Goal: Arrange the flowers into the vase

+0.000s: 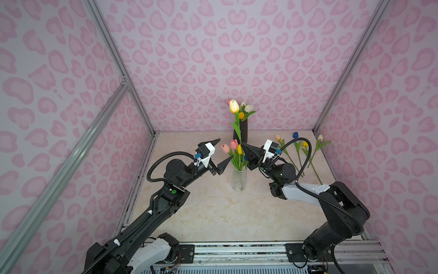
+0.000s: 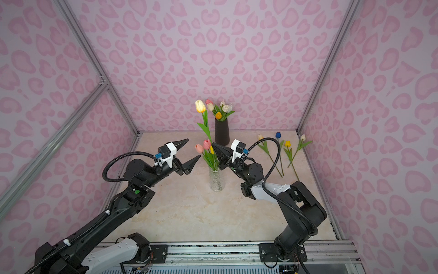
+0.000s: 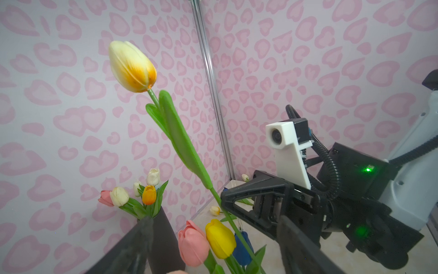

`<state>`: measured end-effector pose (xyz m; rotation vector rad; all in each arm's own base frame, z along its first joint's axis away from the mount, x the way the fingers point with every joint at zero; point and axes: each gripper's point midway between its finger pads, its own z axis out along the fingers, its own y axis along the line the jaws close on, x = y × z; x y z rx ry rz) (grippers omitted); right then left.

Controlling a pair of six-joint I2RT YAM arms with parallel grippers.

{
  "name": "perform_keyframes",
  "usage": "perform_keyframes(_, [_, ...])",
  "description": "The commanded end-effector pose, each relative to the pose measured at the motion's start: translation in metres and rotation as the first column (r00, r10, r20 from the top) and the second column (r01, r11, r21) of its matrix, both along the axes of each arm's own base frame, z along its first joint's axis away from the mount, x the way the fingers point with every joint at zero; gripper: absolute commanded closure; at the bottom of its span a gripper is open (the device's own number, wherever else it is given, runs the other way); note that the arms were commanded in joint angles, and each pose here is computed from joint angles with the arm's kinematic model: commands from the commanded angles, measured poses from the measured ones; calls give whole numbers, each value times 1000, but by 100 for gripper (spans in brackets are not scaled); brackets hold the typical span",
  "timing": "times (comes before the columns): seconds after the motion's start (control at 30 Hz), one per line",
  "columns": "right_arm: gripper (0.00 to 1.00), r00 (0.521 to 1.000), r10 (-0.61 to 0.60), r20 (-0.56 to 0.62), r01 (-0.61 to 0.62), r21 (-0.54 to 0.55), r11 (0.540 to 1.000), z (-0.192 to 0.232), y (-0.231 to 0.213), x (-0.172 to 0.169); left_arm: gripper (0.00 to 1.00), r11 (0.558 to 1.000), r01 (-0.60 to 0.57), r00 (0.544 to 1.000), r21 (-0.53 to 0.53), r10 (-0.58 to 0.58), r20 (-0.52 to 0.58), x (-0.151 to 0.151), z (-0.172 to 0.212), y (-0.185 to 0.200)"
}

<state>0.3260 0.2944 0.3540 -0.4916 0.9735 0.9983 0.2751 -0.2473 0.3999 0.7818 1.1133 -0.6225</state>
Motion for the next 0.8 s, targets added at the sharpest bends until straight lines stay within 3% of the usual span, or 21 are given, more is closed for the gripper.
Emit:
perform_keyframes(0.0, [100,996,-54,73,55,-11,998,2,1,-2,19,1000,17,999,2,-17,30,0,8,-4])
perform_keyframes(0.4, [100,993,-83,85,91,-83,992,-25,15,2,21,999,24,999,43,-26,39,17,8,-18])
perform_keyframes(0.77, [100,992,-57,110,61,-35,997,-1,16,-4,29,999,-11,998,51,8,63,14,11,-13])
